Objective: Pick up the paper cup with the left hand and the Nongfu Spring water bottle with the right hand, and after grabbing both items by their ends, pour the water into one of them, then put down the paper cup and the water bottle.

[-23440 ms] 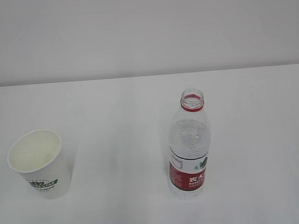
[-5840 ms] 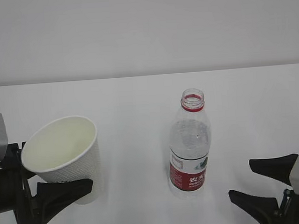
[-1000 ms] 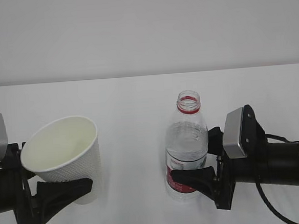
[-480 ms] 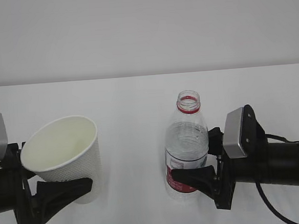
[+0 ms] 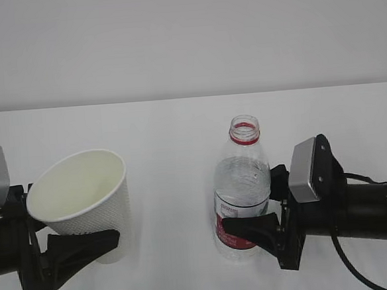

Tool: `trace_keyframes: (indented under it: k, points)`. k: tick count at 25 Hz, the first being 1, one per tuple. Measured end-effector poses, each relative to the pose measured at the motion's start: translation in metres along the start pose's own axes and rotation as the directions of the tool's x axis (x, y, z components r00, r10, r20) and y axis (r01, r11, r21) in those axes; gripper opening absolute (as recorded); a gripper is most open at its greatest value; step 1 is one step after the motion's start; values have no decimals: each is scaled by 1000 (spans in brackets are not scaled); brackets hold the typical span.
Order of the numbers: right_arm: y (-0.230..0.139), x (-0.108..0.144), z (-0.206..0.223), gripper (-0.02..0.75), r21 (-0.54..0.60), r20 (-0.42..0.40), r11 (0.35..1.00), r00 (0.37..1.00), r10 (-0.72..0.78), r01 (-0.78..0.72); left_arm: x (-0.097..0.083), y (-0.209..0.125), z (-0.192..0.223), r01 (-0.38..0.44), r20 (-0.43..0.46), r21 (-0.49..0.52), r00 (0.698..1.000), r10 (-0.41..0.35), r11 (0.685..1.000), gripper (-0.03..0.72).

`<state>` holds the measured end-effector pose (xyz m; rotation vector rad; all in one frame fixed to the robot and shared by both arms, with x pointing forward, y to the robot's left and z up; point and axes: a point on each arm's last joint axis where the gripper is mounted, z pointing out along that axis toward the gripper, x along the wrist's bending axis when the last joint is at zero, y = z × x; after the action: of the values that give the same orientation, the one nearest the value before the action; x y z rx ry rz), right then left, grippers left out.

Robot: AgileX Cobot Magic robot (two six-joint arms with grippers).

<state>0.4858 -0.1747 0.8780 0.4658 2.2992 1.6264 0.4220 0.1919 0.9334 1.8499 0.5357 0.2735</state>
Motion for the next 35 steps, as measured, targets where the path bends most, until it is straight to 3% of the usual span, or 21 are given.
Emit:
trace_keyframes:
  k: [14, 21, 30, 35]
  points:
    - [35, -4, -15, 526, -12, 78, 998, 995, -64, 65, 4, 3, 1, 15, -27, -19, 1000, -15, 1000, 537]
    - [47, -5, -22, 526, -14, 106, 996, 991, -81, 83, 9, 23, 15, -29, -16, -35, 999, 29, 999, 537]
    - [56, -4, -27, 526, -29, 121, 996, 990, -78, 82, -6, 37, 33, -95, 60, -30, 994, 96, 995, 537]
    - [53, -5, -27, 526, 16, 135, 997, 988, -76, 75, -6, 34, 33, -97, 44, 9, 994, 97, 995, 537]
